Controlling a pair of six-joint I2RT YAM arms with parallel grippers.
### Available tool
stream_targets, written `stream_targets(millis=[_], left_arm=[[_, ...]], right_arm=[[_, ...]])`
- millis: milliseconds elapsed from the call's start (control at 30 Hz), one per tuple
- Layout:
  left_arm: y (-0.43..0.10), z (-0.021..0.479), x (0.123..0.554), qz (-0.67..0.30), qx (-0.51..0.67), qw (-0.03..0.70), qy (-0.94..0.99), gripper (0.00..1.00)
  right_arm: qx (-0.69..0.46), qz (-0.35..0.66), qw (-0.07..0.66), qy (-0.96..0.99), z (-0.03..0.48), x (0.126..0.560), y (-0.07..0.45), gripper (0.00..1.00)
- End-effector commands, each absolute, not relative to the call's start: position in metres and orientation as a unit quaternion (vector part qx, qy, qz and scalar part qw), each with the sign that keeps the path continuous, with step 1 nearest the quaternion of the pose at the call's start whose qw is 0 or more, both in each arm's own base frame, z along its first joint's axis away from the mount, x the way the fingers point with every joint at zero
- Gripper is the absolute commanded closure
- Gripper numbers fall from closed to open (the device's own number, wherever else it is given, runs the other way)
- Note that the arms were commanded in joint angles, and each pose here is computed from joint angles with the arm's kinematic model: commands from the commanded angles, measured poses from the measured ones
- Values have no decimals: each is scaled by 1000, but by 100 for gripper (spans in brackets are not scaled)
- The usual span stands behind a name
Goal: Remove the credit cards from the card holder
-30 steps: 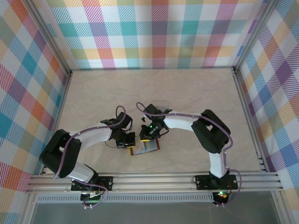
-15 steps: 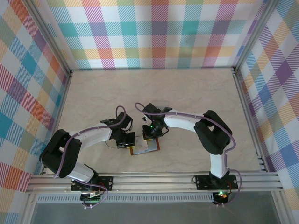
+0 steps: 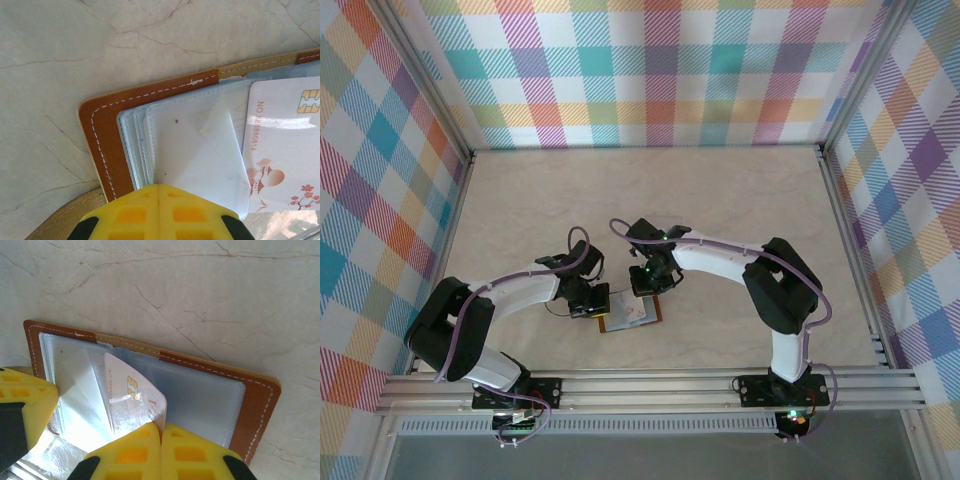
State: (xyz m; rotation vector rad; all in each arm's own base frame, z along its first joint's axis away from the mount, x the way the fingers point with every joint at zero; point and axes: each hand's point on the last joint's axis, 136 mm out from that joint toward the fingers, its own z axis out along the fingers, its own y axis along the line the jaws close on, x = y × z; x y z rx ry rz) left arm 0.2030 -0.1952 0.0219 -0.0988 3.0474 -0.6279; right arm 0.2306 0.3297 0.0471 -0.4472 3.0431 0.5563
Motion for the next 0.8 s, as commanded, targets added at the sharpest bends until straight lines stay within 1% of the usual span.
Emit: stream_targets(millis=[0,600,767], left_arm=[[-185,7,190,-164,-26,-7,986,95],[-186,8,192,-166,-25,-7,986,95],[-187,8,192,-165,-23,-8,986,95]], right_arm=[[-150,147,7,978,50,228,317,97],[-160,120,12,980,52,231,313,98],[-158,202,-7,967,58,221,339,95]])
